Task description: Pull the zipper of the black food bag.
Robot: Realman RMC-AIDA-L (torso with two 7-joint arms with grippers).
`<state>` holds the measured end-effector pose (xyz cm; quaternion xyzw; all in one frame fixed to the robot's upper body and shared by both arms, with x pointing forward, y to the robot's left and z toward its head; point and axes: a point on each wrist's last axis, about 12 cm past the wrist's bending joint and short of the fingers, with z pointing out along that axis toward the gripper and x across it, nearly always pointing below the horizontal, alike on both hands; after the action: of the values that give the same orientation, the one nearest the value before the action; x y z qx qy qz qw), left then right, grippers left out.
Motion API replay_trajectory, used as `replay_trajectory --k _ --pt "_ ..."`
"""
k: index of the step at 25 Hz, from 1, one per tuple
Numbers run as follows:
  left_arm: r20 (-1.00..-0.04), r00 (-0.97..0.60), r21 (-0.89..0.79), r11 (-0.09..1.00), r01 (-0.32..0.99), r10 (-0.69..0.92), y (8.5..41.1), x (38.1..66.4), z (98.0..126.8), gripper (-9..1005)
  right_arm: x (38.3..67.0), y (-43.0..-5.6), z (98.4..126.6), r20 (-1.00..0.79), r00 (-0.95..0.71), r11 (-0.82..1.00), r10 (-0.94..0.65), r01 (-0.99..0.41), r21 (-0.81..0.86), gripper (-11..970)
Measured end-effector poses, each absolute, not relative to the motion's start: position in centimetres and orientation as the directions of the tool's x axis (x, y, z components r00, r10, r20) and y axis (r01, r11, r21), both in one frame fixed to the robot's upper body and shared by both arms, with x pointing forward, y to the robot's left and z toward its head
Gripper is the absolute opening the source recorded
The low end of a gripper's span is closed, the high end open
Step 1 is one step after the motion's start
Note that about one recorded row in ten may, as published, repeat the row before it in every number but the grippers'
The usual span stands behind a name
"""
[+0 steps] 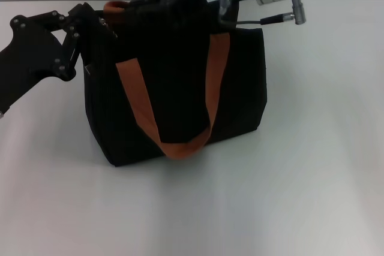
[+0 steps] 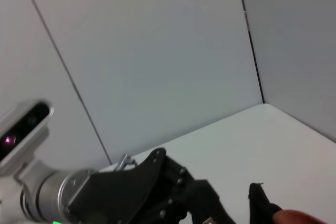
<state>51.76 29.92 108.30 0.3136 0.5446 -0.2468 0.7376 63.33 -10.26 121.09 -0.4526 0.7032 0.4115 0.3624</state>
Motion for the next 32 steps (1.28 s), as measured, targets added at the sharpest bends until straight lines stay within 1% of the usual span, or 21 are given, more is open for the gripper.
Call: replay_trajectory --k 3,9,15,32 --pt "-0.957 0.288 0.196 0.679 0.707 -0.024 29.8 52.0 108.4 29 63.1 -10.3 120.7 -0.898 -0.263 0.223 -0.354 -0.956 0.192 244" --pt "-0.954 0.297 0.201 0.668 0.716 -0.03 29.6 52.3 108.8 29 62.5 -9.9 120.0 -0.928 -0.129 0.155 -0.35 -0.985 0.079 242" --pt "-0.952 0.302 0.202 0.649 0.733 -0.044 29.0 52.8 109.2 30 62.5 -8.6 119.0 -0.914 -0.047 0.158 -0.404 -0.987 -0.02 240" --pt "-0.951 0.307 0.209 0.648 0.733 -0.041 29.0 53.1 109.4 29 62.0 -7.2 119.7 -0.91 0.03 0.133 -0.413 -0.987 -0.093 234"
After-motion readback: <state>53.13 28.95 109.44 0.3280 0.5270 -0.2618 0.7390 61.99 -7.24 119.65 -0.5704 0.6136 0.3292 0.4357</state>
